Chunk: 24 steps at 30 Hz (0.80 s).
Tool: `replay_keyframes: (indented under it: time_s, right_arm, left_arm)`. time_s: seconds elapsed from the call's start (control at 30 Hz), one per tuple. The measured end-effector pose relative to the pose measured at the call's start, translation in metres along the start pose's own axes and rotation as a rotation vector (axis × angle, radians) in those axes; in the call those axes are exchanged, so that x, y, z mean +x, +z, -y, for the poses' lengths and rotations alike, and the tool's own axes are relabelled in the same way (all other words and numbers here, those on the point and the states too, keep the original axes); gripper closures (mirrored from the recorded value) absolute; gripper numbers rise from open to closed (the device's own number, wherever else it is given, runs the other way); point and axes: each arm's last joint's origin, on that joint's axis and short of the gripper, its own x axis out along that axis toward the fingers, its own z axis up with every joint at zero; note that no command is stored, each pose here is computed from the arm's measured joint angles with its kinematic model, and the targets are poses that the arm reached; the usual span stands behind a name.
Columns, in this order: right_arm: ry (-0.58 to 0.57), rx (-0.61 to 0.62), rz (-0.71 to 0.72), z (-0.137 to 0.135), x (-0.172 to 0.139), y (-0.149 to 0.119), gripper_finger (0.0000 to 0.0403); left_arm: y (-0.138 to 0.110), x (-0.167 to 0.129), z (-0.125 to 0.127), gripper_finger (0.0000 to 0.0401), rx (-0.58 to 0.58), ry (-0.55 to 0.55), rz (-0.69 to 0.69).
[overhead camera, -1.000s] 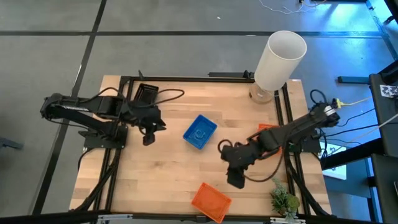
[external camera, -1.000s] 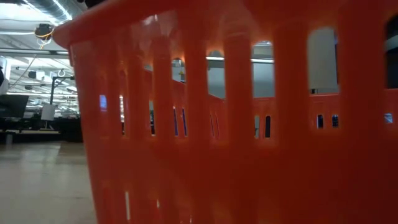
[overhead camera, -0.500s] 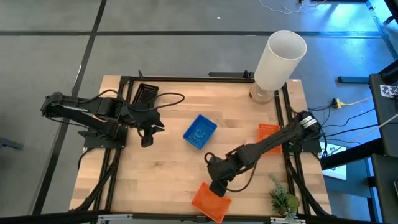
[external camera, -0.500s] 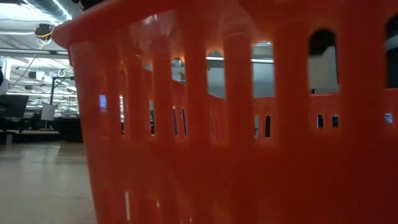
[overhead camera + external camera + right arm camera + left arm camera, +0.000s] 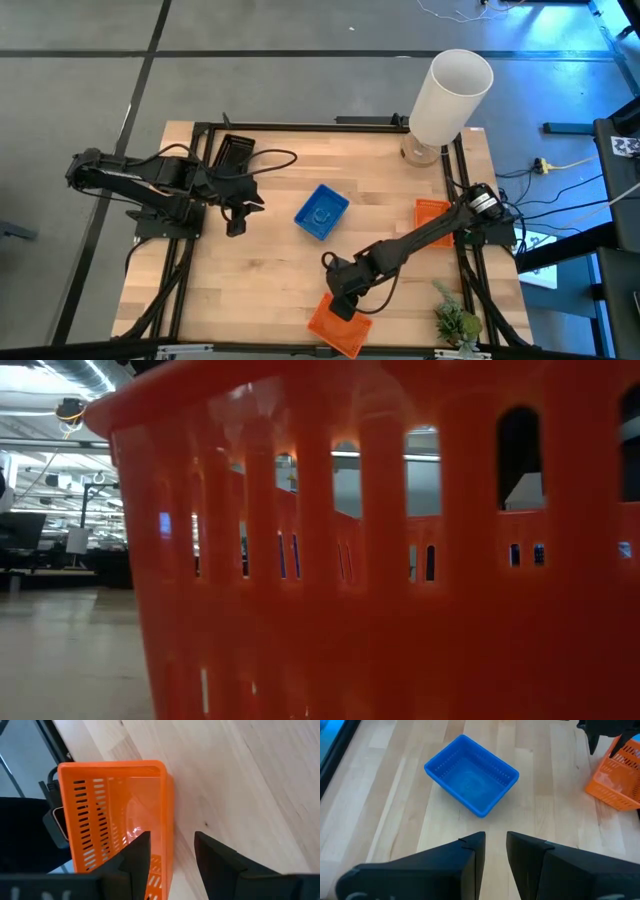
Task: Stack baskets by color
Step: Stack the bottom orange bin on the top orange bin
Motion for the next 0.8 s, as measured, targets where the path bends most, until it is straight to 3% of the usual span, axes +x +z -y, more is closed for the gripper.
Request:
replay_keyframes:
  time_s: [0.2, 0.67, 0.8]
  right_arm:
    - [0.000, 0.001, 0.007, 0.000, 0.005, 0.001, 0.0251]
    - [-0.058, -0.009, -0.087, 0.011, 0.052, 0.001, 0.0252]
    - [-0.074, 0.018, -0.093, 0.014, 0.057, 0.000, 0.0289]
  left_arm:
    - [0.000, 0.000, 0.000, 0.0332, 0.000, 0.000, 0.000]
    - [0.000, 0.000, 0.000, 0.0332, 0.025, 0.000, 0.000]
    - [0.000, 0.000, 0.000, 0.0332, 0.026, 0.000, -0.001]
